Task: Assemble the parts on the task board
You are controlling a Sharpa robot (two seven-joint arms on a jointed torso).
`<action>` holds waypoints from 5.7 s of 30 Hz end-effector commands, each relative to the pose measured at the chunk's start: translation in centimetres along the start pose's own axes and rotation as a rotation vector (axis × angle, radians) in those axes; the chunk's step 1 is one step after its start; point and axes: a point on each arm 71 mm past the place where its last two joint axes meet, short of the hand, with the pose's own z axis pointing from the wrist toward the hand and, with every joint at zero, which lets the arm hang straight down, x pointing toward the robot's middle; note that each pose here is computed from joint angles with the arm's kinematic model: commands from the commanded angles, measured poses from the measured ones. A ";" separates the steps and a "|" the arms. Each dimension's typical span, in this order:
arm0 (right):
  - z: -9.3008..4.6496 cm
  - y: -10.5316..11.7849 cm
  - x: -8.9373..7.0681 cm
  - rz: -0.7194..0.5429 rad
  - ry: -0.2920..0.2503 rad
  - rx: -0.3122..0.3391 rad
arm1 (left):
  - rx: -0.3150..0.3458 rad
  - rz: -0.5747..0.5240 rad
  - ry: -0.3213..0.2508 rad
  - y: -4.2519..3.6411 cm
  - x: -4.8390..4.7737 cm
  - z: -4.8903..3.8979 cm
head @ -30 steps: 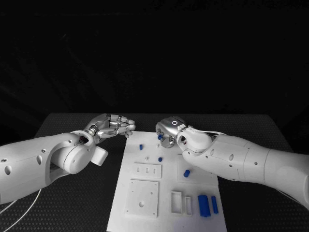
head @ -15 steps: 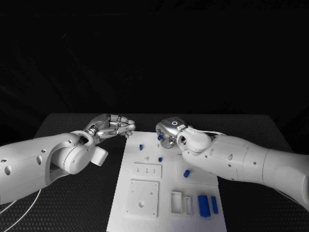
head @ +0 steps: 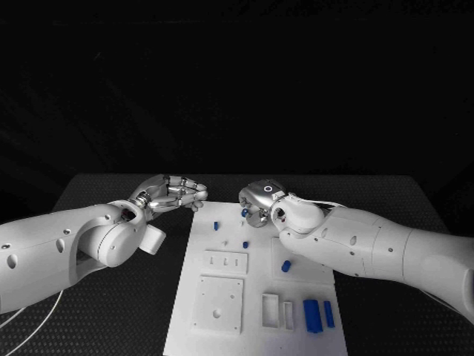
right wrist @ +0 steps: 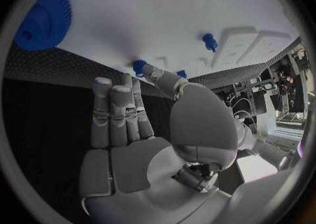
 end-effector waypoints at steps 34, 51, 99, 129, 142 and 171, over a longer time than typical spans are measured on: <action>-5.2 -6.2 -4.1 0.212 -0.054 0.058 | 0.013 0.013 -0.029 -0.09 -1.57 0.11; -5.8 -11.1 -2.6 0.194 0.084 0.141 | 0.011 0.017 -0.029 0.03 -1.68 0.52; -5.4 -10.4 0.9 0.206 0.163 0.140 | 0.006 0.013 -0.015 0.04 -1.34 0.59; -5.6 -10.3 2.2 0.206 0.223 0.139 | 0.002 0.011 -0.012 0.06 -1.35 0.46; -5.7 -10.2 3.1 0.185 0.303 0.144 | 0.000 0.012 -0.012 0.06 -1.34 0.45; -5.5 -9.9 2.3 0.068 0.176 0.129 | 0.001 0.013 -0.011 0.05 -1.29 0.45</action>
